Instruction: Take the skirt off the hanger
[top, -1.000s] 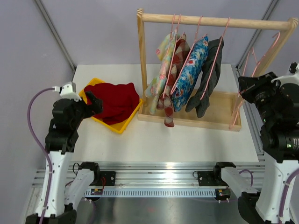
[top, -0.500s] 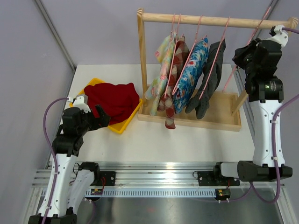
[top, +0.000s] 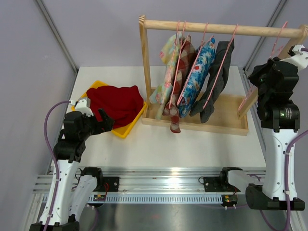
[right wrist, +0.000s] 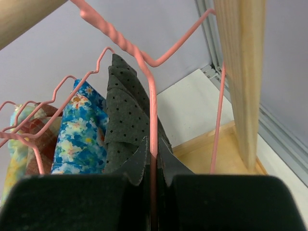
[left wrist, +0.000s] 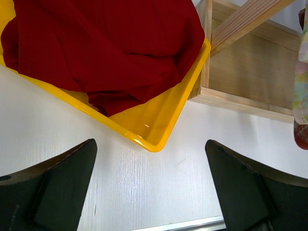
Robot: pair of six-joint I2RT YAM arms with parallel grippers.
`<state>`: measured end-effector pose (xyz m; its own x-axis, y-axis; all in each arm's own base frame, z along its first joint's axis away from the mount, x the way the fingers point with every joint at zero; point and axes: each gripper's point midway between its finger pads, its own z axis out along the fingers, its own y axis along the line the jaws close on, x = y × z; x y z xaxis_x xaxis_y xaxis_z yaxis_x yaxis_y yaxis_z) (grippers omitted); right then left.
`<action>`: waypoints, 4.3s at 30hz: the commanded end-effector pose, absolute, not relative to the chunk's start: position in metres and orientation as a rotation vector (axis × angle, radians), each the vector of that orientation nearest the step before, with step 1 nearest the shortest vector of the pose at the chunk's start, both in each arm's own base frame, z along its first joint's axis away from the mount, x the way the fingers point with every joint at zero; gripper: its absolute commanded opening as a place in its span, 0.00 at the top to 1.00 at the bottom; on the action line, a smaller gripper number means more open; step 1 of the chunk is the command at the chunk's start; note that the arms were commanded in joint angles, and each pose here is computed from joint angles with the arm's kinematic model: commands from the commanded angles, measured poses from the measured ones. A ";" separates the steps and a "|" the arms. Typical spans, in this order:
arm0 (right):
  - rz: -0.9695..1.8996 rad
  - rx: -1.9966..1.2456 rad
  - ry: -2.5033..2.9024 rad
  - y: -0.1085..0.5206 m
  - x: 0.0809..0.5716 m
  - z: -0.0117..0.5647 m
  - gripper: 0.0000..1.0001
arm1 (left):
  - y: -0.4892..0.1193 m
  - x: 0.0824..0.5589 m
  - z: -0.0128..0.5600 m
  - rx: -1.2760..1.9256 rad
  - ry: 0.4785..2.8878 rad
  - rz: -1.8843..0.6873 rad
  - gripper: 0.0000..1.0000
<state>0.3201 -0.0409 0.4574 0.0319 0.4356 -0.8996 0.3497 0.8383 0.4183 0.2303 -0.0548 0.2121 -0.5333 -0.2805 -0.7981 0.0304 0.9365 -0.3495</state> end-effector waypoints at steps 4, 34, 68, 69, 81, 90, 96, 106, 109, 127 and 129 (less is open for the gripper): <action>-0.044 0.636 1.556 -0.058 0.307 0.460 0.99 | -0.061 0.234 0.225 -0.126 2.048 -0.432 0.01; 0.184 0.723 1.994 -0.008 0.264 0.277 0.03 | -0.065 0.233 0.226 -0.106 2.040 -0.451 0.01; -0.035 0.771 2.460 -0.023 0.393 0.079 0.37 | -0.066 0.233 0.227 -0.099 2.036 -0.456 0.01; -0.036 0.775 2.475 -0.022 0.392 0.073 0.39 | -0.066 0.233 0.227 -0.098 2.036 -0.458 0.01; -0.008 0.761 2.522 -0.016 0.388 0.053 0.76 | -0.065 0.233 0.228 -0.099 2.029 -0.455 0.01; -0.003 0.756 2.537 -0.015 0.385 0.049 0.91 | -0.065 0.232 0.228 -0.100 2.028 -0.453 0.01; 0.039 0.740 2.510 -0.011 0.384 0.071 1.00 | -0.065 0.232 0.230 -0.099 2.023 -0.449 0.01; -0.002 0.771 2.134 -0.033 0.345 0.217 1.00 | -0.064 0.232 0.231 -0.101 2.017 -0.445 0.01; -0.048 0.792 2.033 -0.046 0.333 0.245 1.00 | -0.064 0.231 0.231 -0.100 2.018 -0.446 0.01; -0.090 1.043 2.018 -0.100 0.411 0.217 1.00 | -0.064 0.230 0.232 -0.102 2.008 -0.439 0.01; -0.078 1.079 2.074 -0.104 0.421 0.193 1.00 | -0.063 0.229 0.232 -0.103 2.006 -0.438 0.01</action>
<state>0.4026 -0.0891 0.2152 -0.3393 0.6242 -0.7037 0.6849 0.6768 0.2701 0.2252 -0.0611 0.2217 -0.5070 -0.2677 -0.8193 0.0828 0.9310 -0.3555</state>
